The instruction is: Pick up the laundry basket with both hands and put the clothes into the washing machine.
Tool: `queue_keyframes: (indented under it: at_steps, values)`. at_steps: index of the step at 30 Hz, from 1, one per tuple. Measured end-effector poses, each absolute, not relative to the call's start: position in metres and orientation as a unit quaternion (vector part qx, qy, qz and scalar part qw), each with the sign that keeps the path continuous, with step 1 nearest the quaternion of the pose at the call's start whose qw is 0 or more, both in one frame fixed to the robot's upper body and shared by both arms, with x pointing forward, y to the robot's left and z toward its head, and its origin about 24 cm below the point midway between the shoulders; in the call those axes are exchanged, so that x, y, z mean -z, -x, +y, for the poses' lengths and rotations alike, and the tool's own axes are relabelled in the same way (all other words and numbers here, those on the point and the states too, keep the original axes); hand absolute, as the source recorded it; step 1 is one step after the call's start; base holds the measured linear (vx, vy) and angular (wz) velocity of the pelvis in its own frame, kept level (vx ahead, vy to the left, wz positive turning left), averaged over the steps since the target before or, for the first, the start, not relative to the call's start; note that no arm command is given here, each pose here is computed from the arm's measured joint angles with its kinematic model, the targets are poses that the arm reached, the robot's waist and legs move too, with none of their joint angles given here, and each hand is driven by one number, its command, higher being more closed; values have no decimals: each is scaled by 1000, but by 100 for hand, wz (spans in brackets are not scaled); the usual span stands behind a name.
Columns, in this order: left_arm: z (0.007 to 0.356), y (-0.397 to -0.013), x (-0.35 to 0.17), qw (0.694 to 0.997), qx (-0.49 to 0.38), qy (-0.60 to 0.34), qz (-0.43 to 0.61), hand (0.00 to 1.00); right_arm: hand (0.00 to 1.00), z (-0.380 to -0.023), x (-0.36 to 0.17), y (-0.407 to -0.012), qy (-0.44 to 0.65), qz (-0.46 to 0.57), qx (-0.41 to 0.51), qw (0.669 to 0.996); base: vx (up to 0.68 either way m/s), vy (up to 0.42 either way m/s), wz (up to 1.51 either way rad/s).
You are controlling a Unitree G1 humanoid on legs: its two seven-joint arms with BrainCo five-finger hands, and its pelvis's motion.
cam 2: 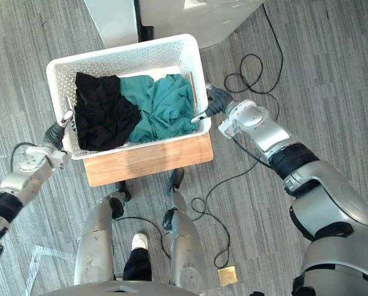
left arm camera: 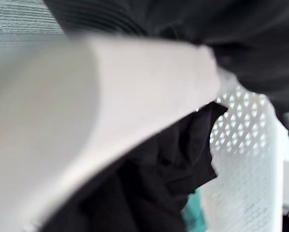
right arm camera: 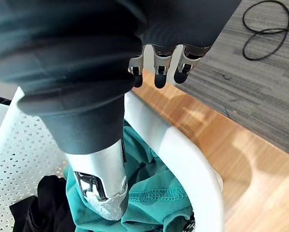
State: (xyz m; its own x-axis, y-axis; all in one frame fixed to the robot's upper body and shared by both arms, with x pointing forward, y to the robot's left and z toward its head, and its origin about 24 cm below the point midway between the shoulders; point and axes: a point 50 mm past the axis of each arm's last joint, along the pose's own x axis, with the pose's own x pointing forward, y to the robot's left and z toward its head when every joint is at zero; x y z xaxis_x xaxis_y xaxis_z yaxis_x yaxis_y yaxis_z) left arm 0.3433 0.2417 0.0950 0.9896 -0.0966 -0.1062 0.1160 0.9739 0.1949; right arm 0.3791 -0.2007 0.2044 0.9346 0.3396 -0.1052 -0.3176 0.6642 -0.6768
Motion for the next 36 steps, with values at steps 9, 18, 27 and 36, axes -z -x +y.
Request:
queue_keyframes:
  at_steps: [9,18,27,36]
  values:
    - [271,-354,-149,888,132,-432,84,0,100,-191,-203,-385,331,-19,-183,925,-44,-39,-12]
    - [278,-375,-167,883,69,-461,51,100,100,-189,-195,-384,264,-33,-173,948,-23,-58,-1]
    - [269,-382,-166,937,-25,-348,-9,100,100,-192,-192,-379,207,-53,-158,964,-19,-59,2]
    - [247,-365,-132,974,-59,-219,-28,100,100,-198,-201,-354,117,-134,-110,978,-10,-30,6]
